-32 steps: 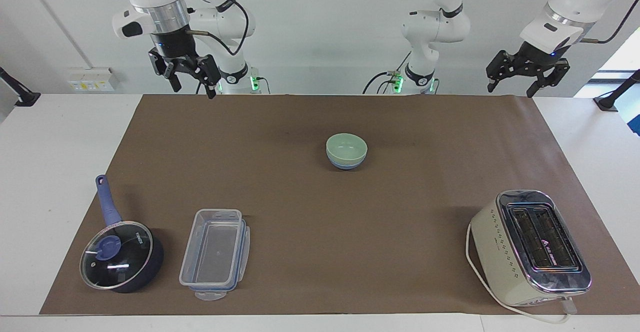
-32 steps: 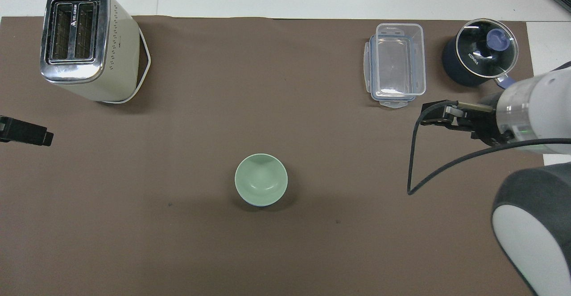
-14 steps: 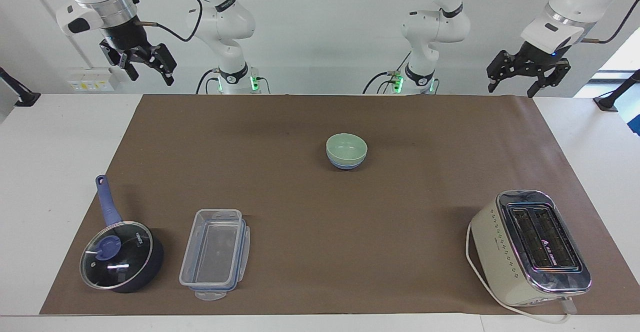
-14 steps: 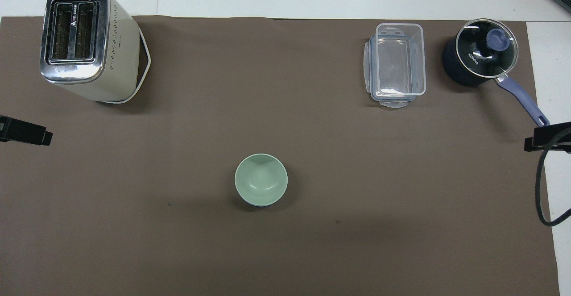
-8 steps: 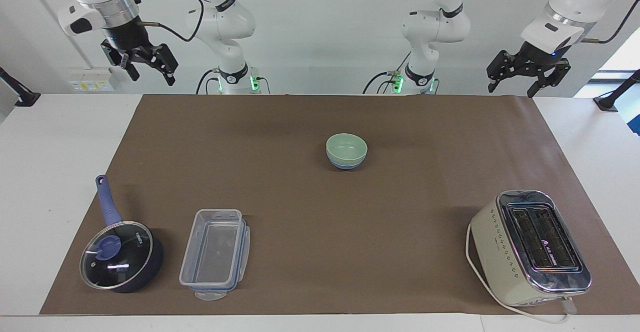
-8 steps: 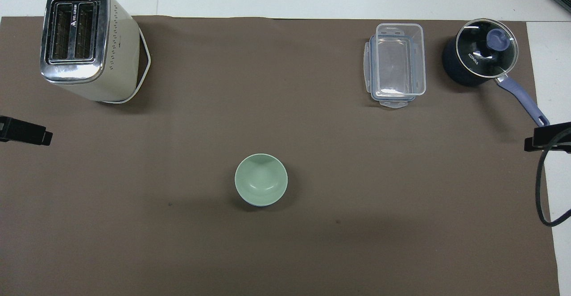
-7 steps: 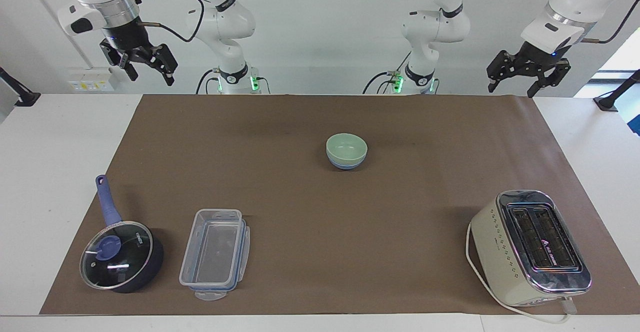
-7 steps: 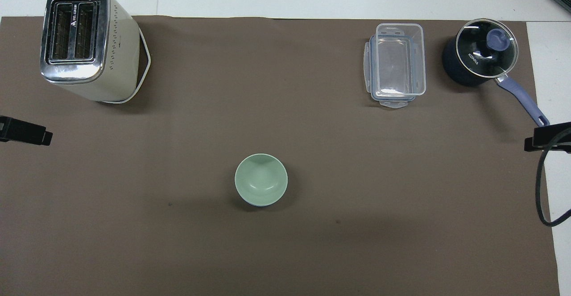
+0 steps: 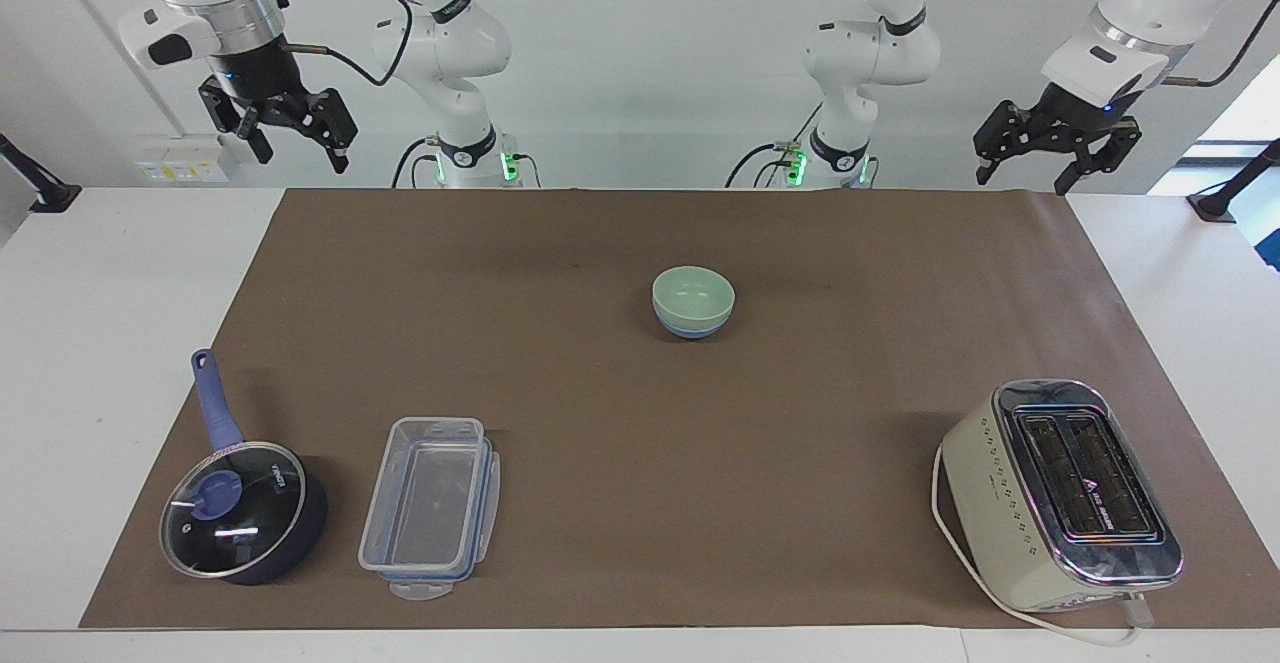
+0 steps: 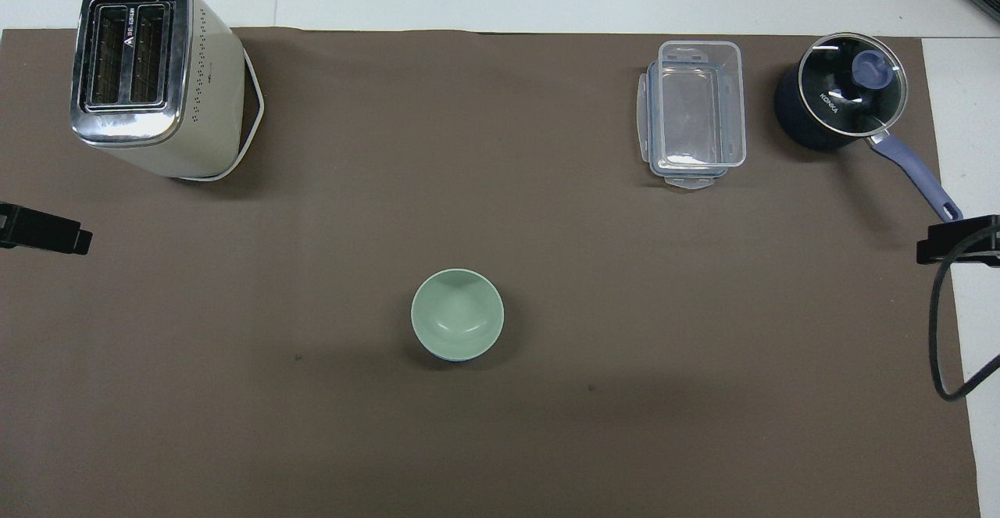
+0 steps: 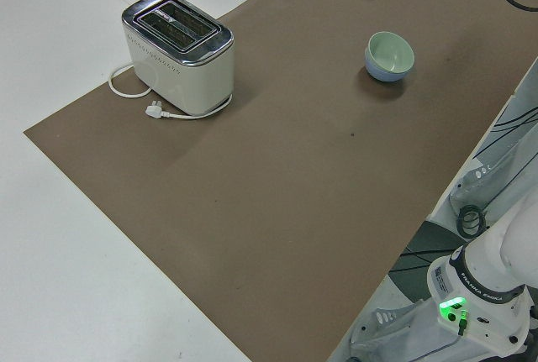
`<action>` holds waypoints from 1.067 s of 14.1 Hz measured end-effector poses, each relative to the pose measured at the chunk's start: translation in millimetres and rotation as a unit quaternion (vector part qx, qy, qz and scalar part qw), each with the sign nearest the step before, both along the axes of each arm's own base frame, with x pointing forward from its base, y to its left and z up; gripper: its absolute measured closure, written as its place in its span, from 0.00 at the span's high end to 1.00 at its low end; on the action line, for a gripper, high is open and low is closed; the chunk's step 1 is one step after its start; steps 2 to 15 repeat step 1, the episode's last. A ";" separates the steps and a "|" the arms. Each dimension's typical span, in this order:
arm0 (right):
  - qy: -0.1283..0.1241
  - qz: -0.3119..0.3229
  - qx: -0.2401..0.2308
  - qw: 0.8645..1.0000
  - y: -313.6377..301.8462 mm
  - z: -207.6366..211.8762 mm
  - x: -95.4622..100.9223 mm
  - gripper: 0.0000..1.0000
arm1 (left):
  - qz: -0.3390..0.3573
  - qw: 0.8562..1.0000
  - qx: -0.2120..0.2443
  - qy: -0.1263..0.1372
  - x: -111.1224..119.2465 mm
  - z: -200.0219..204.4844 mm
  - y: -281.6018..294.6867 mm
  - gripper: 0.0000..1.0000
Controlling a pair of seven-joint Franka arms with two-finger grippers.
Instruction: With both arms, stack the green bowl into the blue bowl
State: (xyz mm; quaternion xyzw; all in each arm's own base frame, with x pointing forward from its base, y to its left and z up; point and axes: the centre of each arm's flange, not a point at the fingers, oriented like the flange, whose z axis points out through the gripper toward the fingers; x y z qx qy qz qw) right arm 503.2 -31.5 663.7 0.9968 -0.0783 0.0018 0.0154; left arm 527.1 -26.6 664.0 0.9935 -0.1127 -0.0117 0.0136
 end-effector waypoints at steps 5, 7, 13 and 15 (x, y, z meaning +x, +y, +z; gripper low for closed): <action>0.000 0.000 0.001 1.000 0.0 0.0 -0.1 1.00 | 0.000 1.000 0.000 0.000 0.0 0.0 0.0 1.00; 0.000 0.000 0.001 1.000 0.0 0.0 -0.1 1.00 | 0.000 1.000 0.000 0.000 0.0 0.0 0.0 1.00; 0.000 0.000 0.001 1.000 0.0 0.0 -0.1 1.00 | 0.000 1.000 0.000 0.000 0.0 0.0 0.0 1.00; 0.000 0.000 0.001 1.000 0.0 0.0 -0.1 1.00 | 0.000 1.000 0.000 0.000 0.0 0.0 0.0 1.00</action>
